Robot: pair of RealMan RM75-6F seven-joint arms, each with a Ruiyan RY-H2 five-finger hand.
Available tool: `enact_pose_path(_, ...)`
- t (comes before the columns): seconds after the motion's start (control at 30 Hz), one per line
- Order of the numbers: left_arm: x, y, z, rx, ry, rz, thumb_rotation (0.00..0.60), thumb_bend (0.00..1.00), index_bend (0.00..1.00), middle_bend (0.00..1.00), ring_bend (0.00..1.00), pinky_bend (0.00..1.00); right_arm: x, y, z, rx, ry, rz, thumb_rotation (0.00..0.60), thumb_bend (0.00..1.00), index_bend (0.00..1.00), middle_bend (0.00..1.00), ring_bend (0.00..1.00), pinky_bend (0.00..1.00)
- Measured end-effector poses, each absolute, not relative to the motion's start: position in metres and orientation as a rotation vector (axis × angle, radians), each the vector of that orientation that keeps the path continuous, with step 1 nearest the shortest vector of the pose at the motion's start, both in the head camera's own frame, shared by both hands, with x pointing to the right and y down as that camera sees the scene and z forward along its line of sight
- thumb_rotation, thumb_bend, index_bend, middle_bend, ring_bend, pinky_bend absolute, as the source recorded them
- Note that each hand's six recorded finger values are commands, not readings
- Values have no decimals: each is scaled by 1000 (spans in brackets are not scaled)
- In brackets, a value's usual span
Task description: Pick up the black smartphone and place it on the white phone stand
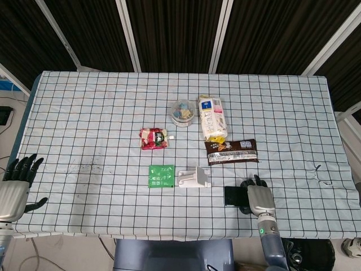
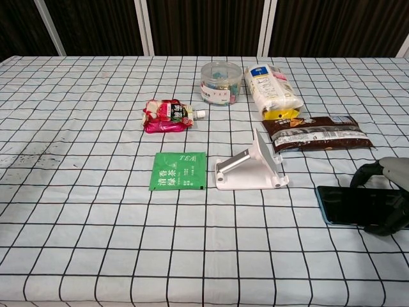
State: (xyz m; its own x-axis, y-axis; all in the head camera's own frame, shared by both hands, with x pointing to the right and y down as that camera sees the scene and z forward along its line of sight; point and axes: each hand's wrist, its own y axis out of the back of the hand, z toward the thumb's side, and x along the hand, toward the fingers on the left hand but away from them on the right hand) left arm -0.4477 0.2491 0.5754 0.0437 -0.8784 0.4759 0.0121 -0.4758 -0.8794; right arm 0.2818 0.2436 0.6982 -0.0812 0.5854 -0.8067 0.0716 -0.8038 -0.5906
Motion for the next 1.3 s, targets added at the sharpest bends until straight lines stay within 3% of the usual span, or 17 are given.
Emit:
enact_pose_path(0.17,-448,249,575,-1582,897,-1526,600,0,0,0,0,0,283,243,698,-1836,-711,1943,600,384,478,422,133,144)
enact_pose_path(0.37,-448,249,575,-1582,897,-1526,600,0,0,0,0,0,285,244,697,-1834,-712,1946,600,385,532,512,284,170)
enact_pose_path(0.77,-448,249,575,-1580,897,-1528,600,0,0,0,0,0,288,246,696,-1839,-719,1947,600,391,626,603,373,201)
enact_pose_path(1.3,-448,249,575,-1574,899,-1527,600,0,0,0,0,0,288,238,686,-1898,-826,1883,600,397,641,613,386,250)
